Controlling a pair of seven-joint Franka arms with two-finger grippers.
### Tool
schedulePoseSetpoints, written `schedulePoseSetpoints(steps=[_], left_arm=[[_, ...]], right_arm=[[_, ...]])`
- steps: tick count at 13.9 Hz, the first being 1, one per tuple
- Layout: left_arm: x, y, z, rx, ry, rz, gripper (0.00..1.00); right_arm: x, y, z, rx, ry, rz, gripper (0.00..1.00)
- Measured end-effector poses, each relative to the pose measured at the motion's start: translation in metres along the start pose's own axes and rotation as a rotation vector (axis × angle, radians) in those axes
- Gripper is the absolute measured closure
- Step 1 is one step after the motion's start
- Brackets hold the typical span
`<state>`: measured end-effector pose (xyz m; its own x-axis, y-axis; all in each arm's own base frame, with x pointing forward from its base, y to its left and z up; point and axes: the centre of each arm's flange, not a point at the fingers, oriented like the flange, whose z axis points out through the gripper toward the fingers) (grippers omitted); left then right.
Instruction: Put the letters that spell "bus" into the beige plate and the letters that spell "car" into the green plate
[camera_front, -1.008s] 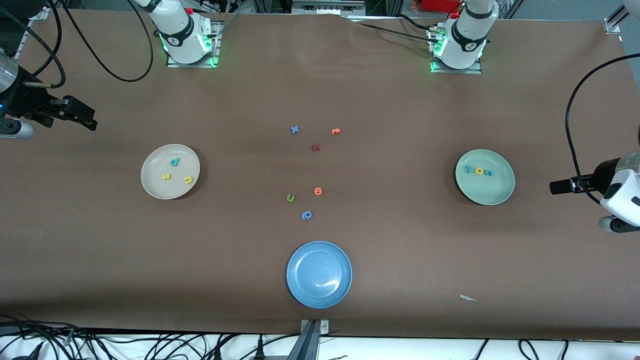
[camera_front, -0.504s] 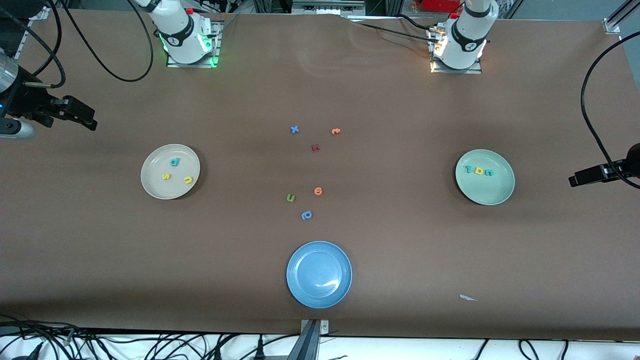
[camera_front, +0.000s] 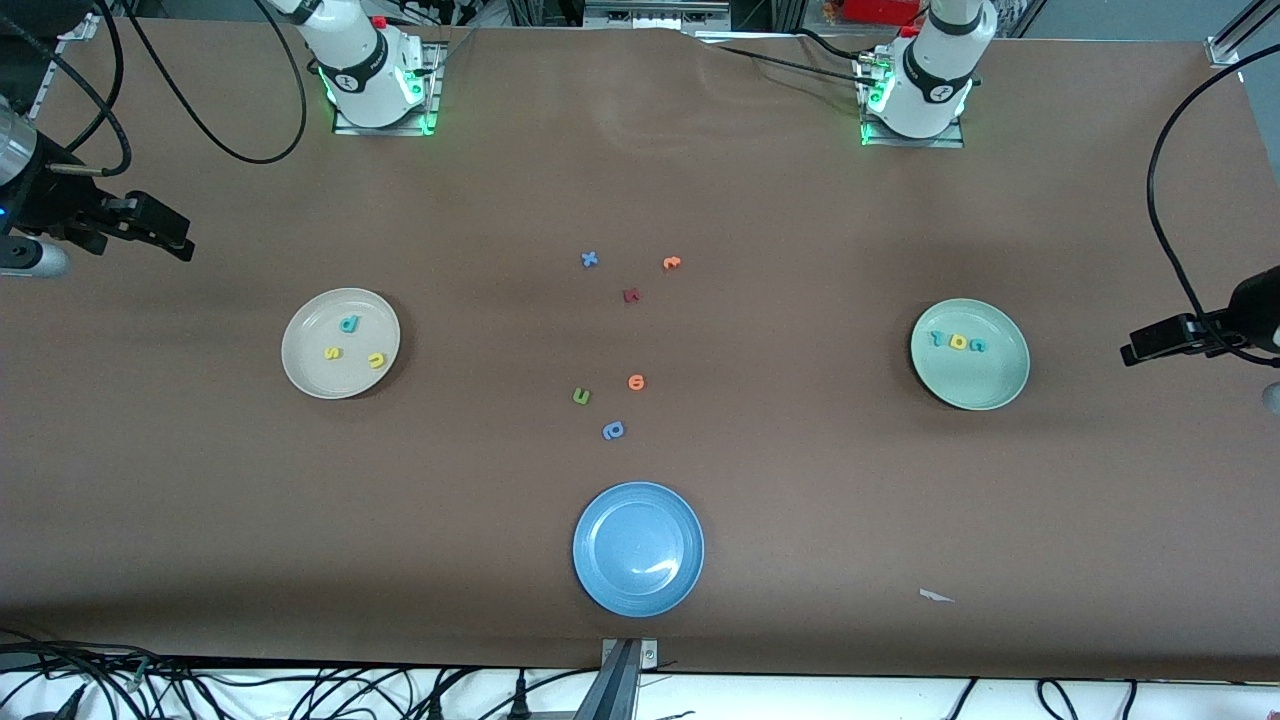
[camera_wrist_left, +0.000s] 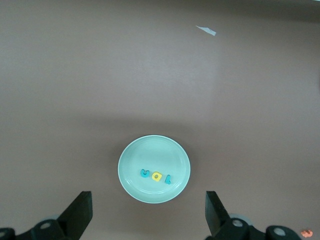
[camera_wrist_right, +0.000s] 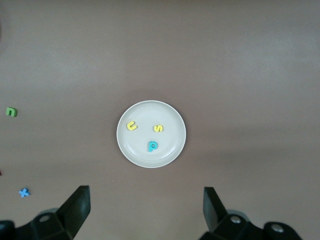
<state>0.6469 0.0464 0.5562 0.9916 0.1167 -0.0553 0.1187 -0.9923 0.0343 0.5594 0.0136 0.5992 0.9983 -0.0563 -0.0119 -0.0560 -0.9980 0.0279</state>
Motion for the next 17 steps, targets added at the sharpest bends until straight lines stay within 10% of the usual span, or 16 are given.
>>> schedulePoseSetpoints(steps=[17], left_arm=[[-0.006, 0.038, -0.007, -0.001, 0.015, 0.066, 0.00]], right_arm=[[-0.002, -0.015, -0.001, 0.000, -0.001, -0.027, 0.00]])
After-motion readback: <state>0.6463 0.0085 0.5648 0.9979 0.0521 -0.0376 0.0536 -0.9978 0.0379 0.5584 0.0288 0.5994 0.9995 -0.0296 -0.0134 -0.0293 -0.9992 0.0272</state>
